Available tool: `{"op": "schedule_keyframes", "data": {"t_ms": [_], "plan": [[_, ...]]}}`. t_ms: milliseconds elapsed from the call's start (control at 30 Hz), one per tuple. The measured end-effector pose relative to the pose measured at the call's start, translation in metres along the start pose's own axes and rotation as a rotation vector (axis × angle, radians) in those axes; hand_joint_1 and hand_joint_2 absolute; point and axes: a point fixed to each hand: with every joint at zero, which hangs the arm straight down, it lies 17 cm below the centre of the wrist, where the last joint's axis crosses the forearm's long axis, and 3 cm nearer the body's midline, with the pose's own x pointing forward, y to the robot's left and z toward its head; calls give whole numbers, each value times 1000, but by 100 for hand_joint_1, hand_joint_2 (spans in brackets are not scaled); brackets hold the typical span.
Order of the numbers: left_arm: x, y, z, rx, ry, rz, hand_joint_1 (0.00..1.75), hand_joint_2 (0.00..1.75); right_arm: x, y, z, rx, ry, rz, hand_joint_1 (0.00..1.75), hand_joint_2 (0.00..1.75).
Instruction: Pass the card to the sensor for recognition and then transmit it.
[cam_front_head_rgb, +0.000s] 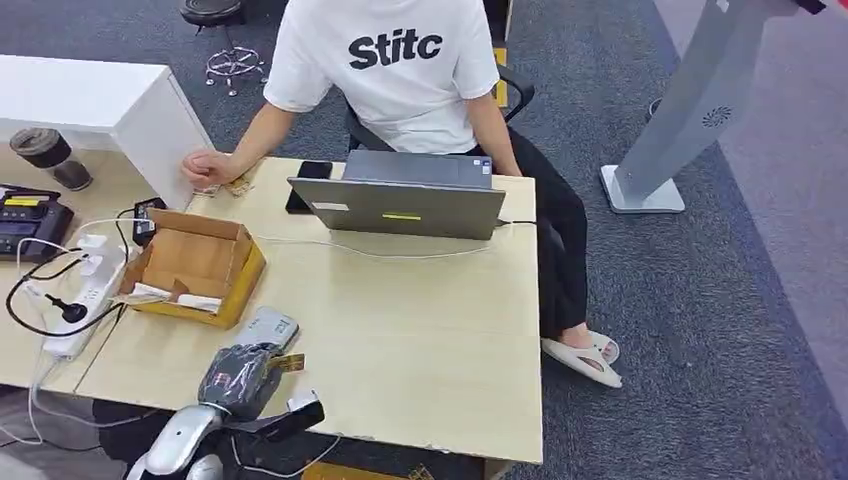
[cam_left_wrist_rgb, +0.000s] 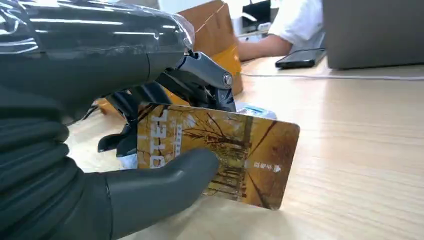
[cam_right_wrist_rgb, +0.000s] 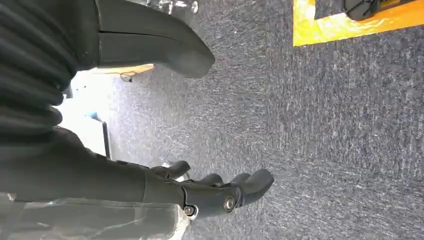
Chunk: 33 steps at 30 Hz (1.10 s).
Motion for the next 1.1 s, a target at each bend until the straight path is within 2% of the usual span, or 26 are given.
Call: {"op": "schedule_keyframes", "data": {"t_ms": [667, 900, 1100], "plan": [[-12, 7, -4, 15, 26, -13, 175, 175, 1, -1, 0, -1, -1, -1, 0, 175], [-18, 57, -31, 122, 23, -62, 175, 175, 4, -1, 0, -3, -17, 8, 0, 175], [-20, 119, -55, 251, 11, -127, 175, 175, 5, -1, 0, -1, -23, 16, 0, 175]]}}
